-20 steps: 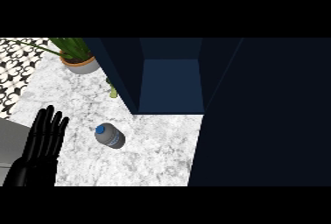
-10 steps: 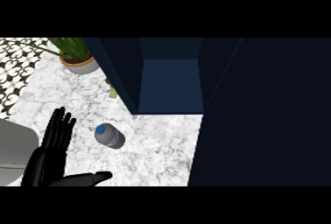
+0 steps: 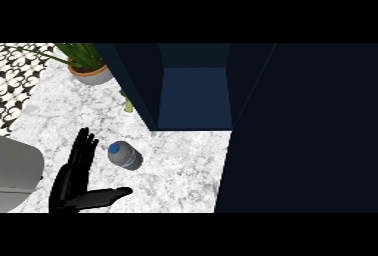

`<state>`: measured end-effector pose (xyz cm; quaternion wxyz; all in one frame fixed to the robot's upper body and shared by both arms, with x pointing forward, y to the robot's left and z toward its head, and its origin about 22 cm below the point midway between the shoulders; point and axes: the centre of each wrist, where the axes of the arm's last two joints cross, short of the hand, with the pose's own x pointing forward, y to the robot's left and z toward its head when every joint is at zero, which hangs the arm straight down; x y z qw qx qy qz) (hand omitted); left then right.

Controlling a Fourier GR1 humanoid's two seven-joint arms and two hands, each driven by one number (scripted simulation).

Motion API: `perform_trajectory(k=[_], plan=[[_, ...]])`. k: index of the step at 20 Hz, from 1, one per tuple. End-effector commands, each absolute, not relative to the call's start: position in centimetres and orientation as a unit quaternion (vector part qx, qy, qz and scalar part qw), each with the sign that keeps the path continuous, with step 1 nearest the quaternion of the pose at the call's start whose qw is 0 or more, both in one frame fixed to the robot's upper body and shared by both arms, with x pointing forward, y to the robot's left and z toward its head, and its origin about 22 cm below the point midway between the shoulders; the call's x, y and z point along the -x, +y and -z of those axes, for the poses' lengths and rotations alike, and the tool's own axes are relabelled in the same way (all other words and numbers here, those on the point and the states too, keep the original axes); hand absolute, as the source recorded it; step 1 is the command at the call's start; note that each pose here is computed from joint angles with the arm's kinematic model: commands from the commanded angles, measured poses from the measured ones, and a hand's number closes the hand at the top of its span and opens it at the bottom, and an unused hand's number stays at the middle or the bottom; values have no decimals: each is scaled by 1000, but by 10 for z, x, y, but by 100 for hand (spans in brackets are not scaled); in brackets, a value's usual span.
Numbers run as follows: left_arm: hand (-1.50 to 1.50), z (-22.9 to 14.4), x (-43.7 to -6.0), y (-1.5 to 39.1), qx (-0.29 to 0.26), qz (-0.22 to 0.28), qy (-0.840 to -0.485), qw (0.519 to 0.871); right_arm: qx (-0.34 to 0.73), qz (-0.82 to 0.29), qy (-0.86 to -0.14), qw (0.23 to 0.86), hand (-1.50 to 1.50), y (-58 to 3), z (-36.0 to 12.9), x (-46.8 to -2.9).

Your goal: Pick up the bottled water, place it into the cabinet and close the cabinet

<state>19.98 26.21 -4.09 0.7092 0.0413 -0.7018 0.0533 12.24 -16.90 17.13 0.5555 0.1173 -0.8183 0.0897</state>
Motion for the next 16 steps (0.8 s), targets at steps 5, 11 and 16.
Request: perform_trajectory(k=[5,11,16], plan=[[-150,90,-208,283,-41,-60,-700,710,-88,-91,-831,541,-150,-171,-178,-99],[-150,121,-208,278,-25,-71,-696,714,-83,-92,-837,533,-150,-165,-184,-104],[-150,142,-214,280,-30,-89,-708,700,-86,-91,-834,537,-150,-179,-189,-91]])
